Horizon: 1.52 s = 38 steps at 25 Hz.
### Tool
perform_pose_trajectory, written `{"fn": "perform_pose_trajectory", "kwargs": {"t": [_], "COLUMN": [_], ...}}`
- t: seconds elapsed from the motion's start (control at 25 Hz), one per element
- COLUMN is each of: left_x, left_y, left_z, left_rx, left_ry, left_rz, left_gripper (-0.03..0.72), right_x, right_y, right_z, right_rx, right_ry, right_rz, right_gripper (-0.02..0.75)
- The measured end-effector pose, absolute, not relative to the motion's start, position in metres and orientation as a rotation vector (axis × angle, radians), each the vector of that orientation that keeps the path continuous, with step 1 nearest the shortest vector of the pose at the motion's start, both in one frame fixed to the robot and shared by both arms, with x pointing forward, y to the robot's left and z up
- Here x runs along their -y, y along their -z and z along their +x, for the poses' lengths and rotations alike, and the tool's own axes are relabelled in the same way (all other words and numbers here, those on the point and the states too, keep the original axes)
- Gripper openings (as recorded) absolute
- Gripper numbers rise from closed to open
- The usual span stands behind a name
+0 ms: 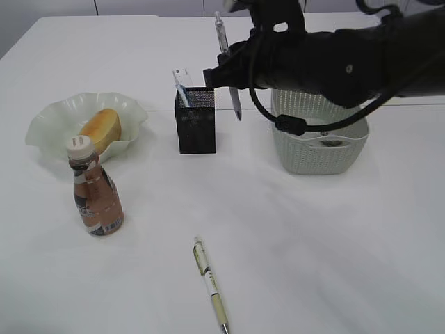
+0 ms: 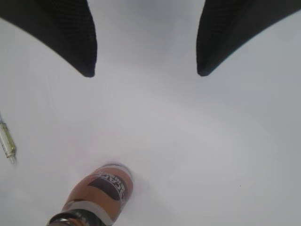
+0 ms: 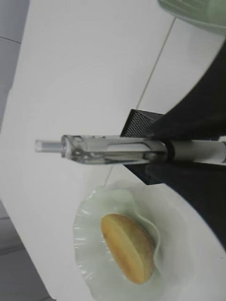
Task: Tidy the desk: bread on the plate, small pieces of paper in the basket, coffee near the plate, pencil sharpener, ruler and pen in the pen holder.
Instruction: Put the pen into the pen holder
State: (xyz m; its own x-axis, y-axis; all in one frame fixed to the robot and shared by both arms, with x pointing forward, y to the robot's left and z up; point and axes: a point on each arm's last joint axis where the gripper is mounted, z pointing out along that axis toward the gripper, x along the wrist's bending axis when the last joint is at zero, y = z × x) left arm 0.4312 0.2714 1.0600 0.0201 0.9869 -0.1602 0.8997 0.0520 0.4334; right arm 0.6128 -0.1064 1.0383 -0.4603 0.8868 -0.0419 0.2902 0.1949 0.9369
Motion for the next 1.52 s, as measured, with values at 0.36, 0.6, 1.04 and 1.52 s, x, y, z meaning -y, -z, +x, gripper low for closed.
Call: {"fn": "perform_pose_trajectory", "kwargs": {"t": [0.36, 0.6, 1.04, 1.52], "left_x": [-0.271, -0.27, -0.269, -0.269], "left_y": [-1.06, -1.06, -1.06, -1.06], "left_z": [0.431, 0.431, 0.431, 0.431], "left_rx": [-1.921, -1.921, -1.922, -1.922], "left_ry": [-0.278, -0.263, -0.247, -0.244], "left_rz": [1.886, 1.875, 1.863, 1.861], "left_gripper": [0.486, 0.486, 0.486, 0.484], "right_x": [0.113, 0.125, 0.111, 0.102], "right_y": [-1.012, -1.008, -0.997, -0.968], "right_z": [0.642, 0.669, 0.703, 0.719], "right_rx": [-1.669, -1.547, -1.536, -1.559], "right_ry": [-1.35, -1.446, -1.574, -1.603], "right_rz": [1.068, 1.12, 1.011, 1.014], "right_gripper": [0.094, 0.094, 0.094, 0.094]}}
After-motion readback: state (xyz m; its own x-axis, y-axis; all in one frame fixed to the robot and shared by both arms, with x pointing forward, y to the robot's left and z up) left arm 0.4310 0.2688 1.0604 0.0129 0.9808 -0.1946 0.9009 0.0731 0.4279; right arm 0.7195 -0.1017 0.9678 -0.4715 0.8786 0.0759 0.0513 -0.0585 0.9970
